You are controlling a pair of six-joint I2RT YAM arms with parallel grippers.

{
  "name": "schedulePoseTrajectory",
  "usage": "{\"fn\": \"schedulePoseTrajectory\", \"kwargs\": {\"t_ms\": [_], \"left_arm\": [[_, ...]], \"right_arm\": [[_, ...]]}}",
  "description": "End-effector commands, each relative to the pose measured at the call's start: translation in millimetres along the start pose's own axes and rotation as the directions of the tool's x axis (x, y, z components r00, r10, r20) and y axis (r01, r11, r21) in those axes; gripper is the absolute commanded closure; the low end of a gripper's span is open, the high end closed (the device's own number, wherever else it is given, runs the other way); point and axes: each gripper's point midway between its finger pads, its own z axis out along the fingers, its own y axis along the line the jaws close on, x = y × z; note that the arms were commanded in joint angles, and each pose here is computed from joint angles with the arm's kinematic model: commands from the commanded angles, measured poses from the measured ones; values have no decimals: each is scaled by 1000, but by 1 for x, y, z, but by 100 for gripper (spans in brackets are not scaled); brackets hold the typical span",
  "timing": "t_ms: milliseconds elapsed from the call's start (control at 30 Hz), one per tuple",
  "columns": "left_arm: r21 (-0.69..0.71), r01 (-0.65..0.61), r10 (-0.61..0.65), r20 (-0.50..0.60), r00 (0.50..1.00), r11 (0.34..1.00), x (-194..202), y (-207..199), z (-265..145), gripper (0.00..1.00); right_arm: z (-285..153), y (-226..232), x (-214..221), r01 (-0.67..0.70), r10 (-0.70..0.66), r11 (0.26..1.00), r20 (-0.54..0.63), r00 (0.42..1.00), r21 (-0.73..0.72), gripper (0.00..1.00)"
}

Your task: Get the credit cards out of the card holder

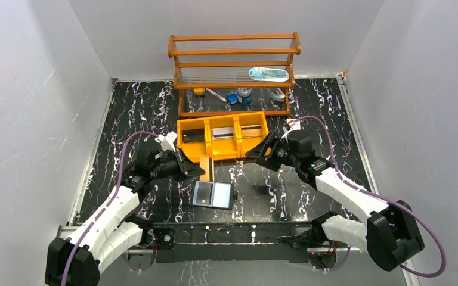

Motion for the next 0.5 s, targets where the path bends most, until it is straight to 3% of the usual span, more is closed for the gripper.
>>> {"fn": "schedulePoseTrajectory", "kwargs": {"t_ms": [0,467], "left_arm": [[221,-28,41,-58,997,975,4,-41,-5,100],[374,-40,73,-75,995,927,4,-67,-9,100]], "right_arm": [[-11,29,4,67,-77,985,-58,995,-157,25],[-11,98,33,25,-138,880,-206,969,-475,45]]}}
